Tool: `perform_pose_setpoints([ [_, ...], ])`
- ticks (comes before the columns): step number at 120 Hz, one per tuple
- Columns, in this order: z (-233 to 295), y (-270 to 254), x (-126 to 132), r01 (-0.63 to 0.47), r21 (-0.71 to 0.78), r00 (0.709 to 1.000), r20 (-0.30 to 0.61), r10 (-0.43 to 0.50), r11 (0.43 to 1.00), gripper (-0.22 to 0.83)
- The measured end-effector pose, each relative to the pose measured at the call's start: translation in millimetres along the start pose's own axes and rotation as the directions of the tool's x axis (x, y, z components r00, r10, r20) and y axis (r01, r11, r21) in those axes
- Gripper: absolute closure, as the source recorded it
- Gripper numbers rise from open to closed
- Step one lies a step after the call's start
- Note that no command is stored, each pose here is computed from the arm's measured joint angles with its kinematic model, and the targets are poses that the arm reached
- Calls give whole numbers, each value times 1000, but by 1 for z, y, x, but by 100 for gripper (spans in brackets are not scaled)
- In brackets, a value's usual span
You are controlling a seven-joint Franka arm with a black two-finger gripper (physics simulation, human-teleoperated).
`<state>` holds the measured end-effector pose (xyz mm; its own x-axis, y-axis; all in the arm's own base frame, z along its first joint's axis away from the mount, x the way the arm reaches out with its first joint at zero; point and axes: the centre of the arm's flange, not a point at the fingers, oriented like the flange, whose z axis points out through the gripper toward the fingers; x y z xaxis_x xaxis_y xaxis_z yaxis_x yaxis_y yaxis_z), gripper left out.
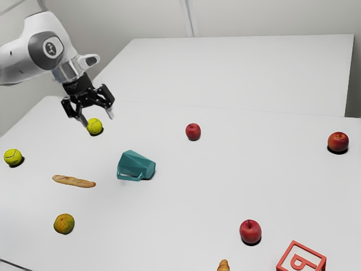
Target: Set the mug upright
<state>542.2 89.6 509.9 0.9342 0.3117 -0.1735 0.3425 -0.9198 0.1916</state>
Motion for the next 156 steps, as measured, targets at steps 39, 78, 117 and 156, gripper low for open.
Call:
perform_pose_setpoints([
  [39, 83, -48, 45, 79, -117, 986, 154, -61, 990, 0],
  [78, 132, -72, 85, 79, -191, 979, 200, -40, 978, 0],
  [117, 171, -65, 96, 104, -323, 974, 225, -30, 941, 0],
  [156, 199, -55, 95, 152, -412, 964, 263, -42, 899, 0],
])
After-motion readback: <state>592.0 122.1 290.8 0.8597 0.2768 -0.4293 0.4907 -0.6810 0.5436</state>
